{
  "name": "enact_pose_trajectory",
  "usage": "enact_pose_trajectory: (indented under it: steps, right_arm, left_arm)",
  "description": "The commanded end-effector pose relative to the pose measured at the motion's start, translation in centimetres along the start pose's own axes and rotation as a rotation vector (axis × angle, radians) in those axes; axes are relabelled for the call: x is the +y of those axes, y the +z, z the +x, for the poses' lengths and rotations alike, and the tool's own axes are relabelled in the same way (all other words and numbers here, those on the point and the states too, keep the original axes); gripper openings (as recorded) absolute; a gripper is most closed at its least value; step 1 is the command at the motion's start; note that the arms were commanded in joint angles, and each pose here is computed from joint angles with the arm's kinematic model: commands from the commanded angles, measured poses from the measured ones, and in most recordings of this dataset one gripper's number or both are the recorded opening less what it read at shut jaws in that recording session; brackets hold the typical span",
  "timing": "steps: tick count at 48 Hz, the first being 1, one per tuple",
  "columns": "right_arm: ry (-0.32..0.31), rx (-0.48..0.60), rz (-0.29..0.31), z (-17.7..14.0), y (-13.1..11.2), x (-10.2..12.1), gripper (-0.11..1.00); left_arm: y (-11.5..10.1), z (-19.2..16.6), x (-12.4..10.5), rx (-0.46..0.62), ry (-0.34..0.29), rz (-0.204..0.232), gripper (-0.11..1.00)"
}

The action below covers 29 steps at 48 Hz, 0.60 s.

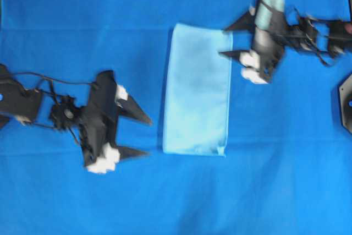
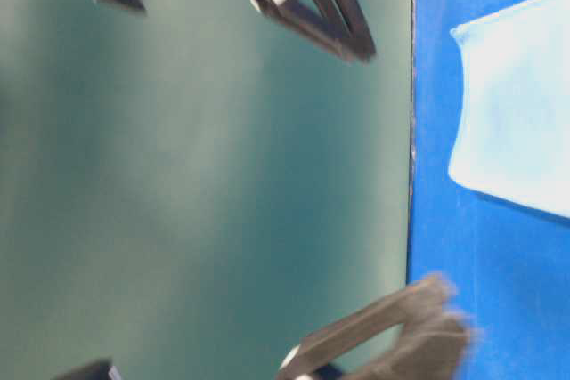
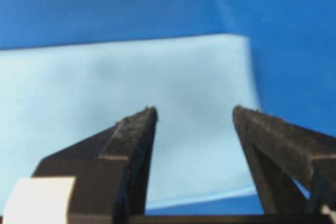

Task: Fold the light blue towel.
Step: 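Open both grippers and withdraw them to the sides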

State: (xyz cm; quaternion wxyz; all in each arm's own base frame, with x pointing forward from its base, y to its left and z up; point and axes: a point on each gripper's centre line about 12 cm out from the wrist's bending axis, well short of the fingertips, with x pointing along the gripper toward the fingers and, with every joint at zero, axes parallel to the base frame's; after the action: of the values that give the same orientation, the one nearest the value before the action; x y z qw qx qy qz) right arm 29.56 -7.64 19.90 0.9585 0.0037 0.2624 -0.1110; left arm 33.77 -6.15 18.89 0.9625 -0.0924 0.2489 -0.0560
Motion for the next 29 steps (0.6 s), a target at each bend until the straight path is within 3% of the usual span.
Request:
enact_pose_trajectory:
  steps: [1, 12, 21, 29]
  right_arm:
    - [0.032, -0.1, 0.017, -2.5, 0.6, 1.1, 0.62]
    - [0.107, -0.217, 0.049, -6.6, -0.4, 3.0, 0.62]
    - [0.131, -0.242, 0.09, -7.3, -1.8, 3.3, 0.62]
    - [0.136, -0.258, 0.092, -7.0, -1.7, 3.4, 0.62]
  left_arm:
    - [1.1, -1.7, 0.9, -0.101, 0.008, 0.012, 0.8]
    - [0.5, -5.2, 3.2, -0.22, 0.064, 0.07, 0.8]
    - [-0.1, -7.3, 4.4, -0.259, 0.1, 0.06, 0.8]
    - [-0.1, -7.4, 4.5, -0.261, 0.104, 0.06, 0.8]
